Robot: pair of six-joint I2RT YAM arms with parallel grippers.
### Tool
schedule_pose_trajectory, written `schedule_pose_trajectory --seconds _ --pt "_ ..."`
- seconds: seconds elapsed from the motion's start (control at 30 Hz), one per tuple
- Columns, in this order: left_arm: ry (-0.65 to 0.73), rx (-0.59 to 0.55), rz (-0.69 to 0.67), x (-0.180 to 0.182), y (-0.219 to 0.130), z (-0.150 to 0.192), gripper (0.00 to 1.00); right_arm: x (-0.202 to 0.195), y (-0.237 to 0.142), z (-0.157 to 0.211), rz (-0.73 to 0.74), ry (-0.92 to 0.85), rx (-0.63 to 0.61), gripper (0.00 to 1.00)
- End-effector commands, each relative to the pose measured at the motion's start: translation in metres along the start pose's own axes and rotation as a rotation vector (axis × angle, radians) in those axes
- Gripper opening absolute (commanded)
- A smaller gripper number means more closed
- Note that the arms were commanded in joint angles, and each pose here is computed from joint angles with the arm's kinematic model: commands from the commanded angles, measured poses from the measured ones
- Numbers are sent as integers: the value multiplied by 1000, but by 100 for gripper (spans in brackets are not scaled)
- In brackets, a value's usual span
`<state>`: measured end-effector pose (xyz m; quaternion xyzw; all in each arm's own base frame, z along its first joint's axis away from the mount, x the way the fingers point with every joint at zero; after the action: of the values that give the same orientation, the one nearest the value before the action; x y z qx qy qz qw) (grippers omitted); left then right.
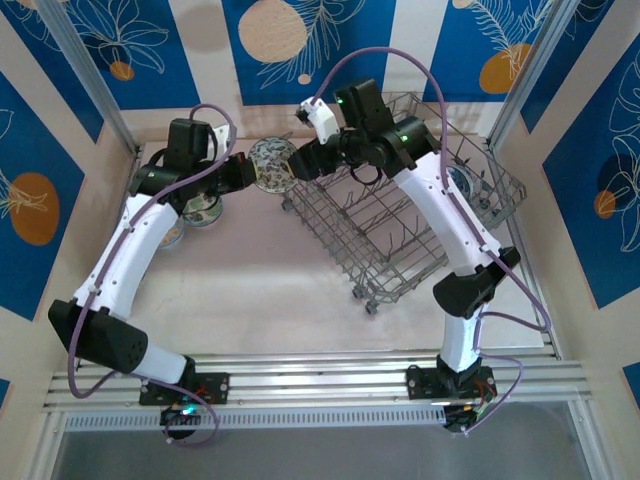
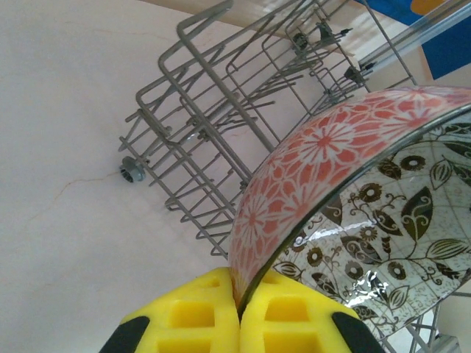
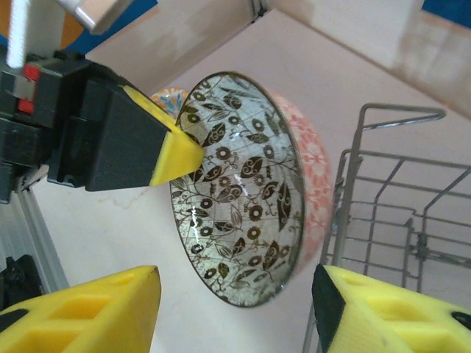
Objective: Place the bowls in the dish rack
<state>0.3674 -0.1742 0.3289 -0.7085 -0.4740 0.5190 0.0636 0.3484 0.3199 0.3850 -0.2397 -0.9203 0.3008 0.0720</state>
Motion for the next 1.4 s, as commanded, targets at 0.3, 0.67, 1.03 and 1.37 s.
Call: schedule_pose_trajectory --seconds 0.3,0.67,1.03,1.37 --pt "126 -91 100 -47 -24 -14 0 -19 -1 -2 89 50 -24 40" --pt "114 -93 113 -62 -25 -10 0 -35 -8 0 188 85 -66 19" --pt "111 -32 138 -76 -10 6 19 -51 -27 0 328 123 -116 2" --pt "134 -128 104 -70 -33 -2 61 -96 -61 16 539 251 -110 0"
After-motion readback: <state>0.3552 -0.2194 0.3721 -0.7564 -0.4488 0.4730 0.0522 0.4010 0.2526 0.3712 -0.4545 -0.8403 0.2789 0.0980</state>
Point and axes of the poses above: each hand's point on the last joint's axis, 136 mm out from that joint toward the fingers, its own y axis out along the fingers, its own x axis along the line the jaws close on, z = x × y, the point moved 1 cm from there along -y, back along the fingers, and after that the axes turned 15 degrees about -y, right-handed, at the moved point
